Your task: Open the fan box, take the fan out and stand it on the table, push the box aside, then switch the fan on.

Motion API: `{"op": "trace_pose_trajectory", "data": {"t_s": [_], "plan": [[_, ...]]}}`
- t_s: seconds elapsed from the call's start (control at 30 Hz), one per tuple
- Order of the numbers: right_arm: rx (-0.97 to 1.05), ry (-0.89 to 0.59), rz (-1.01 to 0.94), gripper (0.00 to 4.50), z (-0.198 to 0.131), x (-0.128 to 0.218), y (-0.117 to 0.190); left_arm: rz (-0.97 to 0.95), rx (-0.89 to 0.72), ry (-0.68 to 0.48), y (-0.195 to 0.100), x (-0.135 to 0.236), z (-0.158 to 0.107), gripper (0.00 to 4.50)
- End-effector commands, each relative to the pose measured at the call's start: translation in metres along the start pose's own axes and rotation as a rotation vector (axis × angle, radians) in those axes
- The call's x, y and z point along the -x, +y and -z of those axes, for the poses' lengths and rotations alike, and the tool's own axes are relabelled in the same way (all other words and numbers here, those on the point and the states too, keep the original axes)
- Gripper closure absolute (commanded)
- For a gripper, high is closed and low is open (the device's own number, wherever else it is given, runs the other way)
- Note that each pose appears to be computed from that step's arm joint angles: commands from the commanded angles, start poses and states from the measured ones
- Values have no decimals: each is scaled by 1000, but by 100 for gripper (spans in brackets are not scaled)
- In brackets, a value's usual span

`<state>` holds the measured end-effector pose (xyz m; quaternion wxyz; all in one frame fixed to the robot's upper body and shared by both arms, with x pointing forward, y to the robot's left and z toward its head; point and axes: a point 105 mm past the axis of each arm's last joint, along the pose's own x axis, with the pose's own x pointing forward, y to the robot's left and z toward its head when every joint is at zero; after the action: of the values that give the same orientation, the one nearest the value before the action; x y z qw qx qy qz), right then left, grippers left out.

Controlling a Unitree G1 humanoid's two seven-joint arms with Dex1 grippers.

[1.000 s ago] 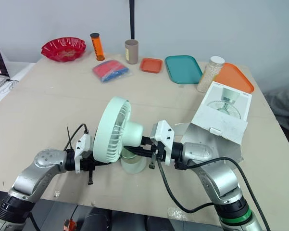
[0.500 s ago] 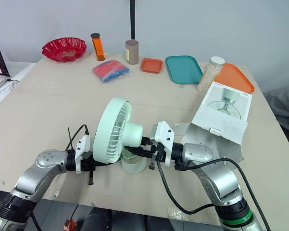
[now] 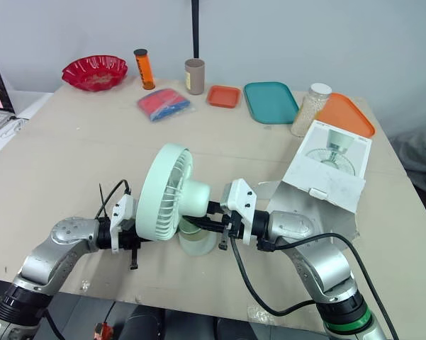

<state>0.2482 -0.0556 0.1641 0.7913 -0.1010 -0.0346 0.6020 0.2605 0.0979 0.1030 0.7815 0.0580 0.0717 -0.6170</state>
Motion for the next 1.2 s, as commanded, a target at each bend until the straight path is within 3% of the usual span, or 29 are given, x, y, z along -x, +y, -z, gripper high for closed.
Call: {"op": "trace_pose_trajectory", "data": {"t_s": [0.03, 0.93, 1.2], "plan": [[-6, 11, -33, 406, 3, -3, 7, 48, -70, -50, -6, -7, -19, 448], [-1, 13, -34, 406, 2, -2, 7, 51, -77, -41, -4, -7, -9, 448], [6, 13, -11, 406, 3, 0, -1, -1, -88, -43, 3, 5, -16, 448]]}}
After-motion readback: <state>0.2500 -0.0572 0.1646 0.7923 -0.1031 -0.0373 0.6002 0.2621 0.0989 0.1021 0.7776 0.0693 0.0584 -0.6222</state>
